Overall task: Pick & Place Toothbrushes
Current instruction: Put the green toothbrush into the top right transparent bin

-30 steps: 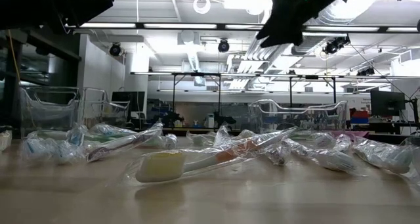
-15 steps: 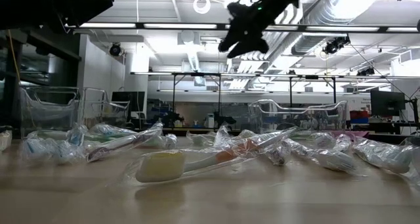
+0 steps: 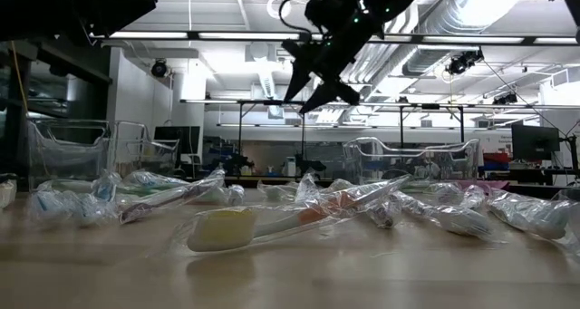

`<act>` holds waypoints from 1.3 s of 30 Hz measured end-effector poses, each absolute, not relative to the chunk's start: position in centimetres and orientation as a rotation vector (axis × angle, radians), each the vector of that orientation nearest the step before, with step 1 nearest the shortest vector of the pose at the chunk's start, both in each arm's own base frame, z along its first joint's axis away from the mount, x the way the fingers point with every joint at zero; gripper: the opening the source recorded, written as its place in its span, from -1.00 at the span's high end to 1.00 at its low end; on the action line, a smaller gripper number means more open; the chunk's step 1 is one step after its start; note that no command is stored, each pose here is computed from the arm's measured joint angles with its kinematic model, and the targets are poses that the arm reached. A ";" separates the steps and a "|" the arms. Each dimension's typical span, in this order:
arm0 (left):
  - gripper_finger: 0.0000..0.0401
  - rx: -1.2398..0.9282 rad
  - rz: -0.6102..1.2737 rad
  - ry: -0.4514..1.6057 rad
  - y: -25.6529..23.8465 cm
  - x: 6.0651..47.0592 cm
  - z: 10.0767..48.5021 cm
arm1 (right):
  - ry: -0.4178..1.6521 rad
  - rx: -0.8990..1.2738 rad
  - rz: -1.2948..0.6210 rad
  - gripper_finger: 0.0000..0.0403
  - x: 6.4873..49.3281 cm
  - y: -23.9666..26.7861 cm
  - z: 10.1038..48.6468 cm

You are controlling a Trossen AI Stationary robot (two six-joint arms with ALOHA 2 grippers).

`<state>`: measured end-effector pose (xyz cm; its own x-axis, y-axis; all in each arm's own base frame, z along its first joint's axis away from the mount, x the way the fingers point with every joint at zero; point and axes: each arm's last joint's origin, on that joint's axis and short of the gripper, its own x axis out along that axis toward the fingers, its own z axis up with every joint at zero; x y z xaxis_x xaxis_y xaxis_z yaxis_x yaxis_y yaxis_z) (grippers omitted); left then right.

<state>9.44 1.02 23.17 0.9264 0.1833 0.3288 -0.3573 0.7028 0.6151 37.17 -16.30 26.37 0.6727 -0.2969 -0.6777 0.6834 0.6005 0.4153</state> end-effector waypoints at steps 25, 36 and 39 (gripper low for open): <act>0.12 0.726 0.303 -0.252 1.0 9.4 23.2 | 0.314 0.660 -1.139 0.02 42.5 -7.6 20.0; 0.12 0.717 0.302 -0.254 1.0 9.4 23.2 | 0.312 0.689 -1.175 0.02 42.6 -5.9 18.8; 0.12 0.713 0.302 -0.255 1.0 9.4 23.2 | 0.336 0.702 -1.184 0.02 42.9 -6.1 17.3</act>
